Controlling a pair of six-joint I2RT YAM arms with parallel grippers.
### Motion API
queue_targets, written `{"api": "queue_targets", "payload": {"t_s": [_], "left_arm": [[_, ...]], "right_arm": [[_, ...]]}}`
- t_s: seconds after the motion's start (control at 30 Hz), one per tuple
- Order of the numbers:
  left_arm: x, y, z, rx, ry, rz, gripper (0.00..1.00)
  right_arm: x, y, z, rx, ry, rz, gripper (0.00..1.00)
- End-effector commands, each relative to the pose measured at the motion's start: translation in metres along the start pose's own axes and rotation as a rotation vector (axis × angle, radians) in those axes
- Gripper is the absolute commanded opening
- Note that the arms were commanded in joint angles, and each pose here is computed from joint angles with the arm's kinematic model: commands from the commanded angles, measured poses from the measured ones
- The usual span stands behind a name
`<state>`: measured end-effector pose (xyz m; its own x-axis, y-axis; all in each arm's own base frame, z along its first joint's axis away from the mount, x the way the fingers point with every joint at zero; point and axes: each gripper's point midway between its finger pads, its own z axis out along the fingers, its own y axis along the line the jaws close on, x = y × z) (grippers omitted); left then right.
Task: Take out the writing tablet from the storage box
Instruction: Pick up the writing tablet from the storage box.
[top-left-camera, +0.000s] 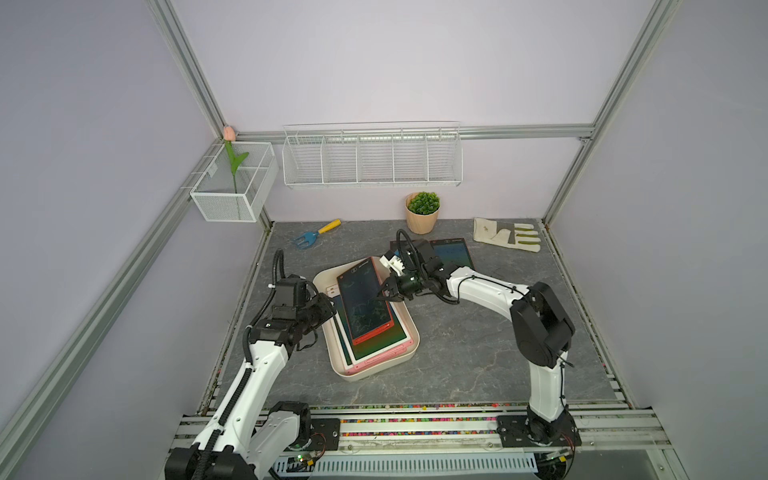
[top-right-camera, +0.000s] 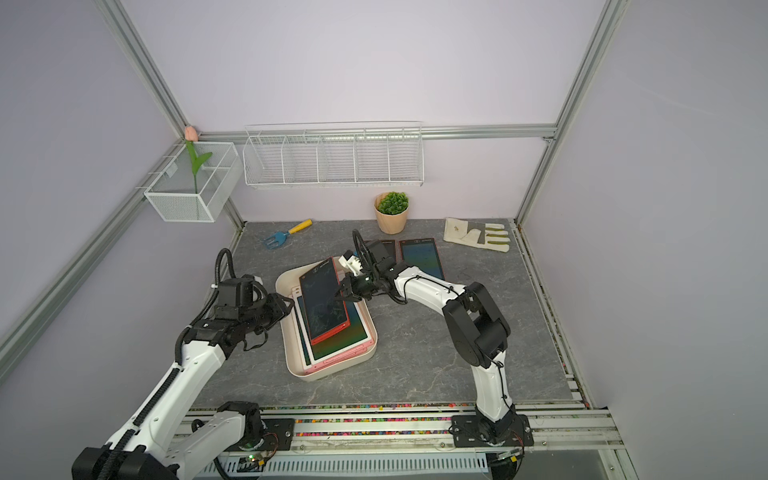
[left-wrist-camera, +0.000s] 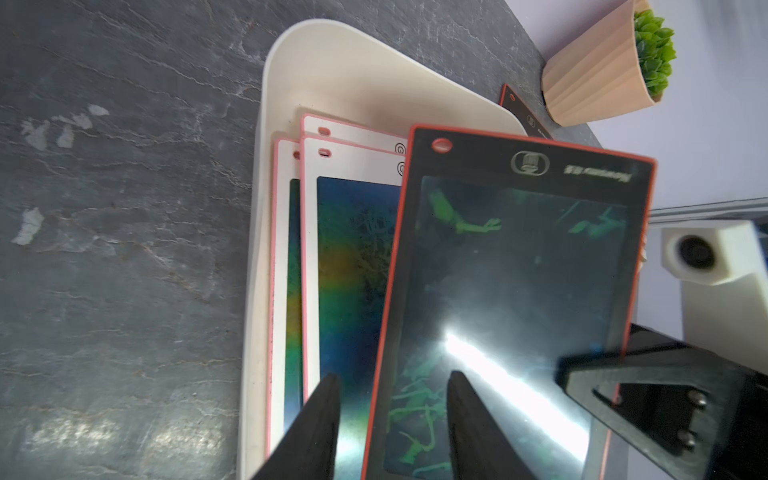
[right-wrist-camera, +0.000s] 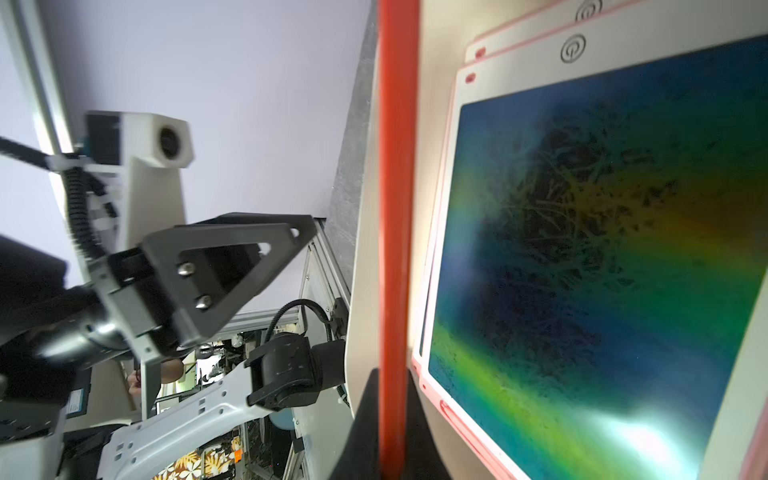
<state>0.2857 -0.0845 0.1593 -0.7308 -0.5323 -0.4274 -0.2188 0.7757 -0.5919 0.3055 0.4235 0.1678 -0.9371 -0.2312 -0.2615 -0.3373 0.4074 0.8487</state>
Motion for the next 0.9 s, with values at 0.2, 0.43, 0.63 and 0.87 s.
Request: {"api": "queue_targets", "payload": {"t_s": [0.2, 0.43, 0.63, 0.87], "left_arm": [[0.001, -0.07, 0.008, 0.245, 0.018, 0.08, 0.44], [0.026, -0.149, 0.03, 0.491, 0.109, 0.181, 0.46], [0.024, -0.182, 0.035, 0.574, 0.11, 0.234, 0.48], [0.041, -0.205, 0.051, 0.66, 0.184, 0.289, 0.49]], "right_arm": [[-0.004, 0.026, -0.101, 0.022, -0.145, -0.071, 0.07], [0.006, 0.004, -0.169, 0.047, -0.263, -0.018, 0.07], [0.021, -0.013, -0.206, 0.07, -0.317, 0.002, 0.07], [0.025, -0.02, -0.227, 0.042, -0.379, 0.026, 0.07]]}}
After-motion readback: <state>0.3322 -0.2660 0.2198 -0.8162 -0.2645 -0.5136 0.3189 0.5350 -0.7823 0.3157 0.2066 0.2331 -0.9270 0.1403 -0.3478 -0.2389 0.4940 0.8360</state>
